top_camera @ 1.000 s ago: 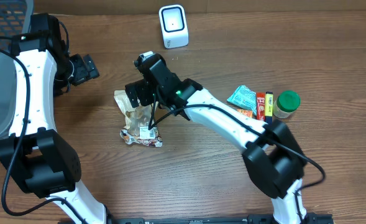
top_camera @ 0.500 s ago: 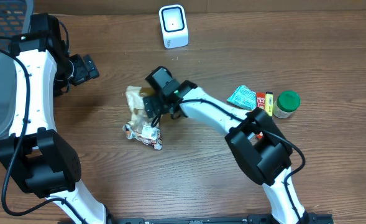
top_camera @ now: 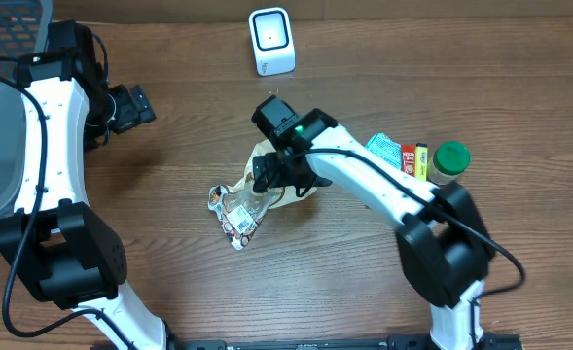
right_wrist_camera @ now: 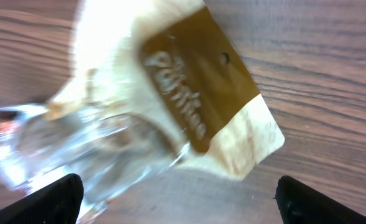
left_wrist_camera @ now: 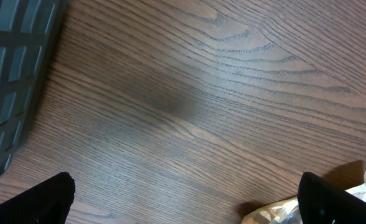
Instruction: Scan the item barcode
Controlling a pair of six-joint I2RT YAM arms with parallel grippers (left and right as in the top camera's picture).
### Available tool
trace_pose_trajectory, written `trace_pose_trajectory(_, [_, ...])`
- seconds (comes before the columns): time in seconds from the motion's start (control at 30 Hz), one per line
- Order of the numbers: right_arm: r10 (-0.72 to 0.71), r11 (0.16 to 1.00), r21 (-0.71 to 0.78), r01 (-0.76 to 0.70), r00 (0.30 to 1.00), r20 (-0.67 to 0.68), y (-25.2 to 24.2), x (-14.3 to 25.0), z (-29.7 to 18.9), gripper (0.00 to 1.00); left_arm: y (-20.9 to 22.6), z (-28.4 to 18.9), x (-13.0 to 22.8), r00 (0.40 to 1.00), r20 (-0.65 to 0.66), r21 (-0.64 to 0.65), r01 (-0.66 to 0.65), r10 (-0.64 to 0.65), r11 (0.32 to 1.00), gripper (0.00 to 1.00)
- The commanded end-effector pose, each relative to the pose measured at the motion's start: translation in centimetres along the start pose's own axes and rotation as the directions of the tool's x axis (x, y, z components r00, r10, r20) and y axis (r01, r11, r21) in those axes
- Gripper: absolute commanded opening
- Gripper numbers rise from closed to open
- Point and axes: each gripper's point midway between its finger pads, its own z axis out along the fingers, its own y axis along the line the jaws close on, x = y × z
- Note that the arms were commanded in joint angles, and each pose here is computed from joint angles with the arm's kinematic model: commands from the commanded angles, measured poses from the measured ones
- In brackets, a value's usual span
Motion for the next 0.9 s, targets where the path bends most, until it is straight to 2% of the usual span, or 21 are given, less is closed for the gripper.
trace_pose_trajectory(0.0, [-0.045, 0.996, -0.072, 0.051, 0.996, 0.078, 1.31, -0.53, -4.02, 1.0, -0.45, -1.02, -0.38, 0.999, 0.03, 0.011, -0.019, 0.018, 1.0, 1.0])
trace_pose_trajectory(0.23, [-0.104, 0.992, -0.059, 0.108, 0.992, 0.066, 1.17, -0.46, -3.19, 1.0, -0.45, -1.02, -0.38, 0.999, 0.03, 0.011, -0.019, 0.018, 1.0, 1.0])
trace_pose_trajectory(0.87, [-0.099, 0.993, -0.049, 0.103, 0.992, 0.079, 1.06, -0.79, -3.07, 1.0, -0.45, -1.02, -0.38, 0.999, 0.03, 0.011, -0.019, 0.018, 1.0, 1.0])
